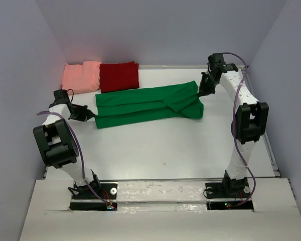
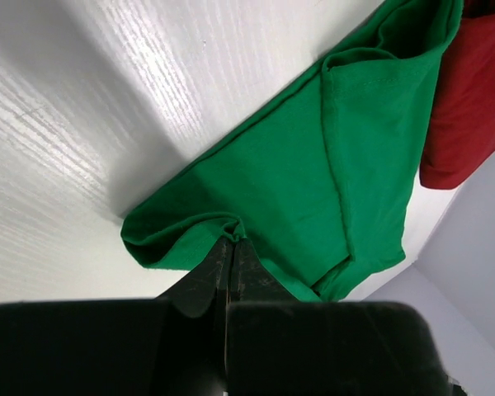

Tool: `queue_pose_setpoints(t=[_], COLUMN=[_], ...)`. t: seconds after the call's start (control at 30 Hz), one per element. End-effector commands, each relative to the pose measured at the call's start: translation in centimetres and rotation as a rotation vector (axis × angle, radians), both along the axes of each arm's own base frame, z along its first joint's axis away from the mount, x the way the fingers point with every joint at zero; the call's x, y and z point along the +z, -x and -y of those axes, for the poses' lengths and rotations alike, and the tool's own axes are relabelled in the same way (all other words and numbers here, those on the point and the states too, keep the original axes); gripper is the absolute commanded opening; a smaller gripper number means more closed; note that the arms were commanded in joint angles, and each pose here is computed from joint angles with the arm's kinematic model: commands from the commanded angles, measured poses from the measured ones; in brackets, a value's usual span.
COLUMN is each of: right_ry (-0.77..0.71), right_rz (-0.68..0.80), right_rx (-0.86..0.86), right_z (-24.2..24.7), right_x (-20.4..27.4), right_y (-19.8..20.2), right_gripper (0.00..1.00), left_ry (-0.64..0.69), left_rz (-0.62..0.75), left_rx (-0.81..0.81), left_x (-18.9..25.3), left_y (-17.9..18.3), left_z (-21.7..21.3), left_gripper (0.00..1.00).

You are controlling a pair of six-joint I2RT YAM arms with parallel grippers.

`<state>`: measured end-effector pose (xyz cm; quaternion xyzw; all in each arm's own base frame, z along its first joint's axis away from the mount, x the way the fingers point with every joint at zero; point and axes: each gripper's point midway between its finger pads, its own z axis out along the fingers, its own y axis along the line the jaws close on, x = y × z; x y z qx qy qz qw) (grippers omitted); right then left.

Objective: Fold and stack the t-shirts
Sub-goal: Fold the tshirt

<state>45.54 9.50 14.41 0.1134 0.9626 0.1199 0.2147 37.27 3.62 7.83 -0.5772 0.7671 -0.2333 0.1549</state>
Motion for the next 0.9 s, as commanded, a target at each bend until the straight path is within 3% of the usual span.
queue_pose_setpoints(t=[0.0,0.87], right_ry=[0.025,0.048], right_rz=[0.052,0.067], right_rx=[-0.009,-0.029], right_z=[0.7,0.9], right_x=[1.4,-0.6], right_y=[-1.4,-4.3], right_gripper=[0.0,0.0], left_ry=[-0.022,-0.033], left_rz=[0.076,0.07], left_rx=[-0.025,-0.085], left_x=[2.3,2.3], left_y=[-1.9,-5.5], left_z=[-0.6,0.8], left_gripper=[0.0,0.0])
